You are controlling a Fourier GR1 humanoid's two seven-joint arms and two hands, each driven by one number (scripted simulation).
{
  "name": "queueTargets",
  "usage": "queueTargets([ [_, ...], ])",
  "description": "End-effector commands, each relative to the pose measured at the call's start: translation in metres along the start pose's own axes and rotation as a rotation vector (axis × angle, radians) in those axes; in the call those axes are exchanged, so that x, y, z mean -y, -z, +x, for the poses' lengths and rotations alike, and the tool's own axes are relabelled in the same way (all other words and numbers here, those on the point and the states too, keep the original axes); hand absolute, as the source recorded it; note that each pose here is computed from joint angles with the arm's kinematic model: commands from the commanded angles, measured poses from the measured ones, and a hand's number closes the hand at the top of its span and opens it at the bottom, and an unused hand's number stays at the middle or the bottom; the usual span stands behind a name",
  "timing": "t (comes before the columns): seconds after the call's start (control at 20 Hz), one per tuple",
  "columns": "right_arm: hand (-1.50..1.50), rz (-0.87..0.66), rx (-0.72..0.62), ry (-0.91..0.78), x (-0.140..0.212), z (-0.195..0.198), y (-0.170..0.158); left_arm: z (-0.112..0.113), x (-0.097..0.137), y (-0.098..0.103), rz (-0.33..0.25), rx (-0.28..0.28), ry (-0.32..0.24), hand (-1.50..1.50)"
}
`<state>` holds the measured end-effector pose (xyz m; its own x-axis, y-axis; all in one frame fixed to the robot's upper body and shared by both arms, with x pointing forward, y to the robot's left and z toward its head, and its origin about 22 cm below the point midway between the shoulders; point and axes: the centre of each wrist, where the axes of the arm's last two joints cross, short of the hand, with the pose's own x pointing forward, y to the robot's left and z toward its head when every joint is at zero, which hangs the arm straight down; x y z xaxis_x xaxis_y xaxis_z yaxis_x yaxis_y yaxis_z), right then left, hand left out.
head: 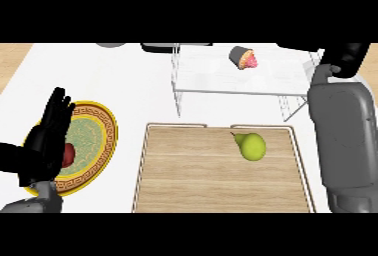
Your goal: Pick the cupcake from the tray and place it in the tiered shelf
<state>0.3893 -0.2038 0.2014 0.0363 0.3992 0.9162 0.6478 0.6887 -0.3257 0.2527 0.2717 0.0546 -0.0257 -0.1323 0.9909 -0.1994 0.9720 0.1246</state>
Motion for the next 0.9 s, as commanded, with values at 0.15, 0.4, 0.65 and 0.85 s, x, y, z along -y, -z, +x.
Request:
queueTargets([
  [0.15,-1.5,-0.083,-0.088,0.008,0.095,-0.008,-0.006,0.012,-0.018,0.0,0.007,0.006,0.008,0.0],
  [0.4,-1.5,-0.019,-0.072,0.004,0.165,-0.024,-0.035,0.013,-0.001,0.008,-0.006,-0.011,0.007,0.0],
  [0.65,-1.5,-0.006,-0.061,0.033,0.212,-0.054,-0.054,-0.011,-0.017,-0.004,0.006,0.007,-0.004,0.0],
  [0.85,-1.5,-0.002,-0.055,0.053,0.224,-0.044,-0.05,-0.011,-0.017,-0.003,-0.02,-0.013,-0.018,0.0],
])
